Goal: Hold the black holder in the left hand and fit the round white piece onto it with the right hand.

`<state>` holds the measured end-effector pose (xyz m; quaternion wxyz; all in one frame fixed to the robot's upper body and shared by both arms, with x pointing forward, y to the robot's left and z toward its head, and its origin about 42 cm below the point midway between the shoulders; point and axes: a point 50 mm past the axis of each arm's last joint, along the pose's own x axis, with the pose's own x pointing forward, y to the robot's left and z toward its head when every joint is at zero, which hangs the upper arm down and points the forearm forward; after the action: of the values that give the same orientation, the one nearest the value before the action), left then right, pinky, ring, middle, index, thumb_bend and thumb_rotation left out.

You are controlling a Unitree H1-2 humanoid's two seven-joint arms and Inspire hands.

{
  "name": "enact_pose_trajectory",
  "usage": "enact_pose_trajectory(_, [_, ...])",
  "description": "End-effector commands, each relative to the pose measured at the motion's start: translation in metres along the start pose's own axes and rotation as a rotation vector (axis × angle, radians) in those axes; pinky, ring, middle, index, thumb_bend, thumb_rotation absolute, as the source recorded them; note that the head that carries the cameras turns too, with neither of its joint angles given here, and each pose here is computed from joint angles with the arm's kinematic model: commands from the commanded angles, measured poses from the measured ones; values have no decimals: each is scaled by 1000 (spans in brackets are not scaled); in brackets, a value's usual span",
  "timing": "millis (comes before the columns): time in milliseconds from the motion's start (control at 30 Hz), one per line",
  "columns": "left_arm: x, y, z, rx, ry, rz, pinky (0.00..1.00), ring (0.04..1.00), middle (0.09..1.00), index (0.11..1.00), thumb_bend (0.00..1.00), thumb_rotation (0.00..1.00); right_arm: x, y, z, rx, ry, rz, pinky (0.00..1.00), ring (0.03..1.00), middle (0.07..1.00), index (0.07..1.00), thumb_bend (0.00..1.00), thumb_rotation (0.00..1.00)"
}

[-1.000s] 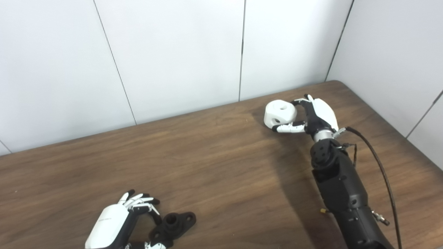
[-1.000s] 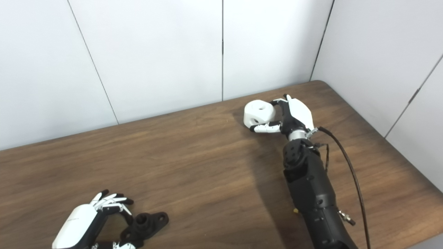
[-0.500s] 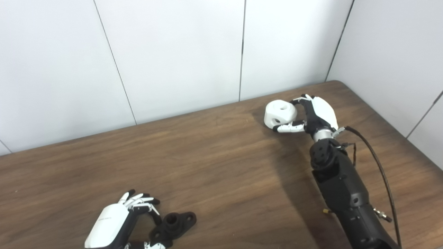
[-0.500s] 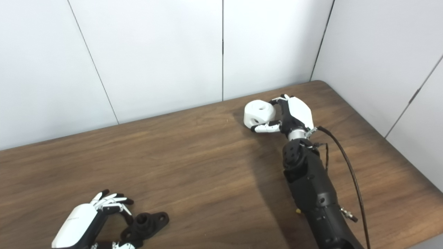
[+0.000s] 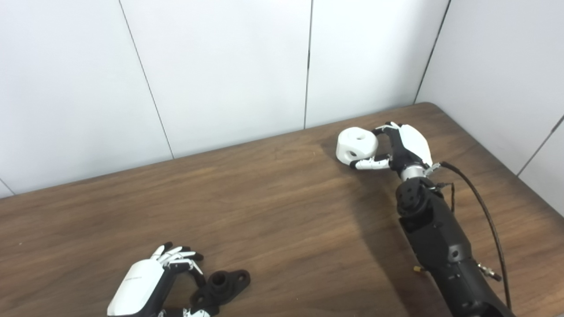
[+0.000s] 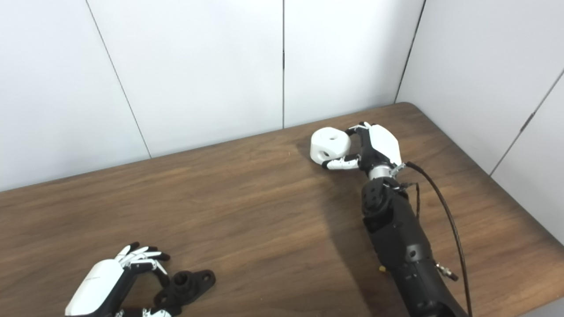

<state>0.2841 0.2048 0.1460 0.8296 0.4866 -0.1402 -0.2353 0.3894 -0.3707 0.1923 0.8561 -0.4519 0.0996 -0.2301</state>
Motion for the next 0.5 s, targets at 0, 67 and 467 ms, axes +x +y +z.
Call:
enact_pose_trajectory(0, [-1,6,-4,37,3,-19,991,876,771,484,520,45,11,-21,16,7,-48,-77,1000,989,932,706,850,288])
enact_pose_trajectory(67, [-2,7,-4,37,2,-22,990,877,772,485,520,45,11,-20,17,0,-47,-80,1000,983,929,704,850,292])
enact_pose_trajectory(467, [-3,3,-4,33,-1,-33,977,874,773,484,520,45,11,-16,20,0,-48,-87,1000,978,913,694,838,307])
